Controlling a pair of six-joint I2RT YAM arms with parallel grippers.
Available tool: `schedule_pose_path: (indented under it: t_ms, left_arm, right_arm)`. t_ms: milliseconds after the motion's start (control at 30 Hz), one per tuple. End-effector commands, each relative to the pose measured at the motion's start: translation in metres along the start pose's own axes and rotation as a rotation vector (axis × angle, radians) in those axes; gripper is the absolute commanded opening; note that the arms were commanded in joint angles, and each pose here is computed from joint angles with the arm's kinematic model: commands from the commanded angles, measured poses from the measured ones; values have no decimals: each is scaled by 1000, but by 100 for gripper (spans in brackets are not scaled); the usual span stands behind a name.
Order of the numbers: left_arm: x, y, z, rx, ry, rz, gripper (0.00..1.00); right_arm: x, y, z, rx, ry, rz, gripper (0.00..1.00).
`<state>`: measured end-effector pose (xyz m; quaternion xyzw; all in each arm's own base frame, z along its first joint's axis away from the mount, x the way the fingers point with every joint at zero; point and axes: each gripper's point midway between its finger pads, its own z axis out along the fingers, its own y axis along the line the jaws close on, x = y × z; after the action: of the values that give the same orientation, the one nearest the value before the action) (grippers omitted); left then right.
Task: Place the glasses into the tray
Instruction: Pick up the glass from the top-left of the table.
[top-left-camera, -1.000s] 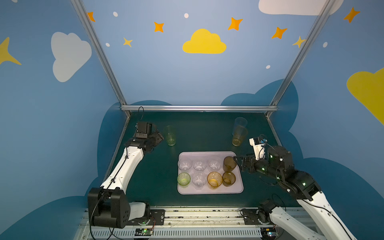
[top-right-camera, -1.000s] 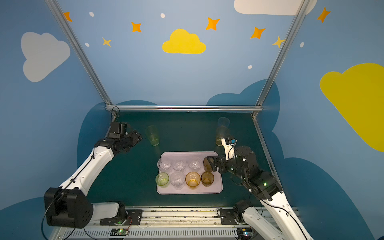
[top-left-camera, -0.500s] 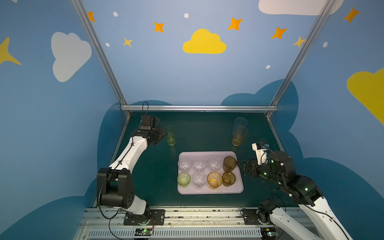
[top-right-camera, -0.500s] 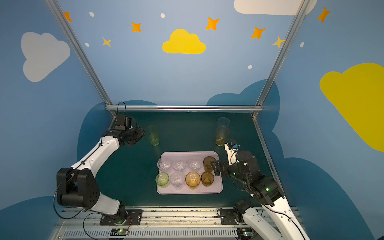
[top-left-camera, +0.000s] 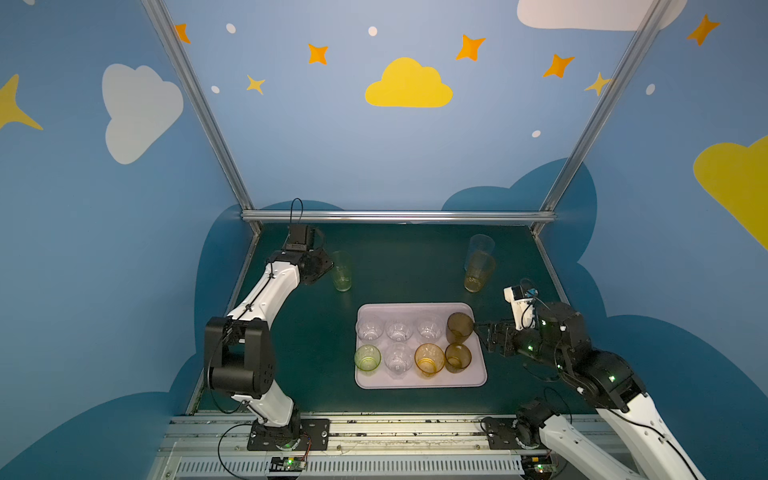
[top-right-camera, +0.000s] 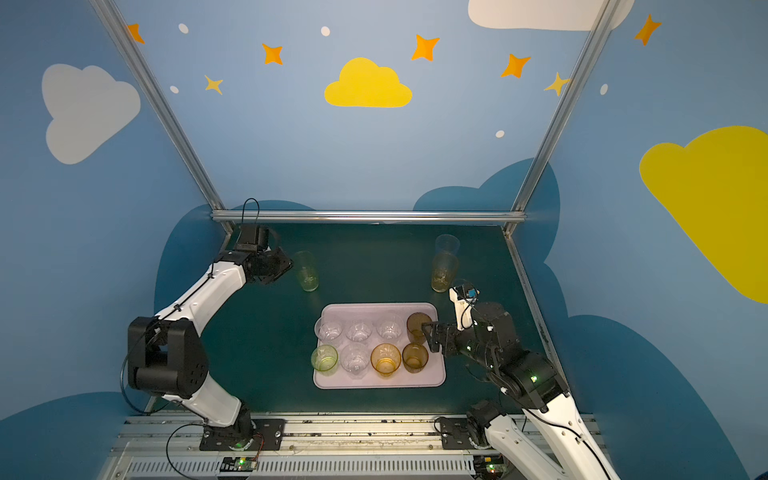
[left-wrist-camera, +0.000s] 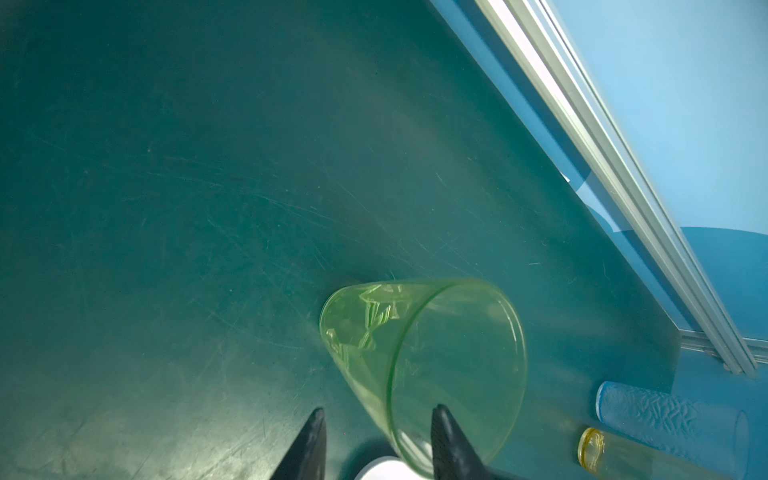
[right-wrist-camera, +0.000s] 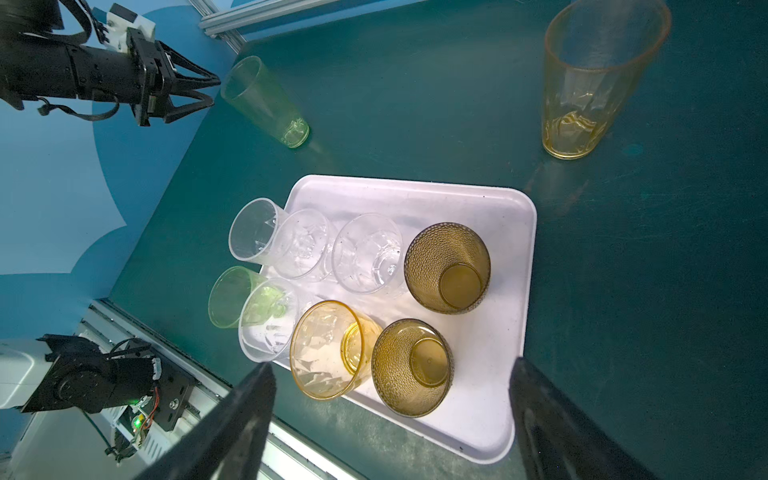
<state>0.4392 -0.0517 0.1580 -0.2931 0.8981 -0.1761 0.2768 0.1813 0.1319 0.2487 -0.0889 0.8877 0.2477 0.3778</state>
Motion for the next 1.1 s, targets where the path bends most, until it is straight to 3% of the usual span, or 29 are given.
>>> schedule_pose_path:
  t_ms: [0,333,667,1067]
  left_arm:
    - [4,0,5,-18,31,23,39]
    - [3,1,17,-55,59,49,15]
    - [2,-4,22,-52,75,50,5]
    - [2,-45,-25,74,25,141,4]
  right_arm:
    - [4,-5,1,19,6,17,87]
    - [7,-7,3,24,12,28,87]
    - [2,-6,2,25,6,28,87]
    - [-5,-5,-2,28,-23,53,87]
